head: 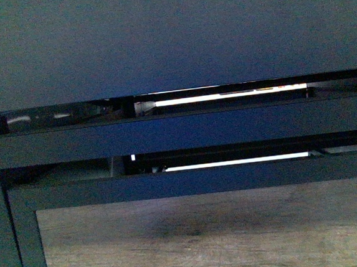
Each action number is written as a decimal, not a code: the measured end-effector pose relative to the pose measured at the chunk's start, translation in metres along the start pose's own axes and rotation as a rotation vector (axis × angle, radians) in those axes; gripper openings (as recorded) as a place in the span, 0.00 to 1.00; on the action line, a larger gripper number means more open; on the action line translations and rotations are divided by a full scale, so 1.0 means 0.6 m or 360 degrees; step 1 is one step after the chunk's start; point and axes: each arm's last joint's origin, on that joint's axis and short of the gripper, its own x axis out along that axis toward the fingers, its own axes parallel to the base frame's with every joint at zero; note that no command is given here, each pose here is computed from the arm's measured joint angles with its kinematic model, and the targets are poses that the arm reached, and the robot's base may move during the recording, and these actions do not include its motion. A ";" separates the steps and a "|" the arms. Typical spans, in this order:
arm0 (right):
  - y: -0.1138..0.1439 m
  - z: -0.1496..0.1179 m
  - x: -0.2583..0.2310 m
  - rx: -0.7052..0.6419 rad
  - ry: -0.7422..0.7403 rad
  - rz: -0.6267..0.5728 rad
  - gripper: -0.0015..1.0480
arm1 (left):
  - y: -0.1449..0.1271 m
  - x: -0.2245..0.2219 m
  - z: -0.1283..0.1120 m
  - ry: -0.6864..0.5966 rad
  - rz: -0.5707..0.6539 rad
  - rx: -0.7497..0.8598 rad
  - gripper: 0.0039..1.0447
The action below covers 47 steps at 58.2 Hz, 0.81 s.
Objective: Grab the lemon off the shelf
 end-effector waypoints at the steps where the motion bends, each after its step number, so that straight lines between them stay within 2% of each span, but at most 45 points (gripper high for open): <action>1: 0.000 0.000 0.000 0.0000 0.0000 0.0000 0.93 | 0.000 0.000 0.000 0.0000 -0.0001 0.0000 0.92; 47: 0.000 0.000 0.000 0.0000 0.0000 0.0000 0.93 | 0.000 0.000 0.000 0.0000 -0.0001 -0.0001 0.92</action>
